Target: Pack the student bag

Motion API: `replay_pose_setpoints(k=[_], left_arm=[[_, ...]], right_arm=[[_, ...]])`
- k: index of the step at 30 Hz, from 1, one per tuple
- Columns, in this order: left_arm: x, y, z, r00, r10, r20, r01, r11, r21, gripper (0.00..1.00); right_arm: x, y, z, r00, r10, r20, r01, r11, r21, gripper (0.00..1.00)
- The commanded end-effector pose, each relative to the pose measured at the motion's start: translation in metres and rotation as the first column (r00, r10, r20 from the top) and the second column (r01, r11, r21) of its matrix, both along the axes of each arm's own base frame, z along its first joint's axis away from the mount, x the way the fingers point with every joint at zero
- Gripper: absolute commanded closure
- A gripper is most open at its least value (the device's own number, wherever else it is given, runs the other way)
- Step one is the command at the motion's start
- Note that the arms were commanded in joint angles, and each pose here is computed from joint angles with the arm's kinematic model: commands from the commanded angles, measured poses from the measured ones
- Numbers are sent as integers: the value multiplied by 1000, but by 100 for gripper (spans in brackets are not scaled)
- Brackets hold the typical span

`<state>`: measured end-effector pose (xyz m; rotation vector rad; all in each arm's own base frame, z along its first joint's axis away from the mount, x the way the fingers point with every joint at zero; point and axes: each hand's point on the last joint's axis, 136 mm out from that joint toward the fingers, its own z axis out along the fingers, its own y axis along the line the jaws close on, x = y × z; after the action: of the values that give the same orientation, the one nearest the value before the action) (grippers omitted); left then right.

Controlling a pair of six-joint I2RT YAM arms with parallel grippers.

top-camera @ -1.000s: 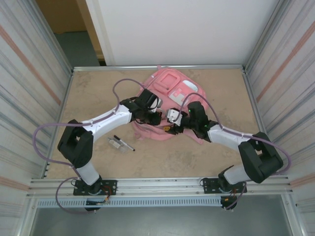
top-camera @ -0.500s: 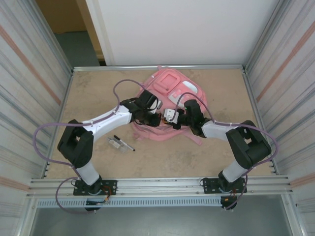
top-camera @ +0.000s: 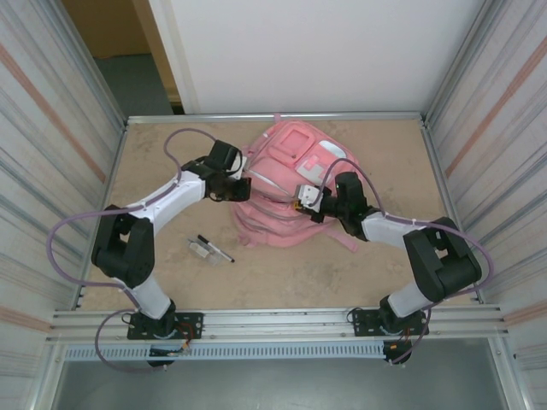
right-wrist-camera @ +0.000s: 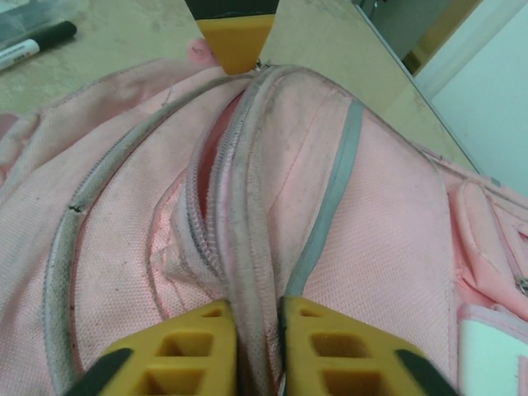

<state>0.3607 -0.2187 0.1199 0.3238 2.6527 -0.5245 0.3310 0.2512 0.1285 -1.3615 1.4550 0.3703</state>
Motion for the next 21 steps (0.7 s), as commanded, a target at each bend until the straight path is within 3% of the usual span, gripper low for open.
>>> replay_pose_setpoints(k=[1,4,8,13,21], left_arm=[[-6,-24,14,995,-96,38,99,991,-94,100],[-17,-49,32,987,-148,60,157,966,-205,100],[-33,-68,46,976,-207,66,217,945,-246,100],[-52,-104,57,960,-278,19,265,888,-376,100],[-62,-114,55,954,-298,10,279,880,-385,100]], right_arm=[[10,-20,16,992,-128,1,127,991,31,63],[-5,-17,43,991,-131,36,125,983,131,43],[-34,-4,62,997,-73,-17,74,991,114,37],[-54,12,50,997,-32,-76,34,999,24,36],[-17,11,22,985,-160,-70,159,987,-9,40]])
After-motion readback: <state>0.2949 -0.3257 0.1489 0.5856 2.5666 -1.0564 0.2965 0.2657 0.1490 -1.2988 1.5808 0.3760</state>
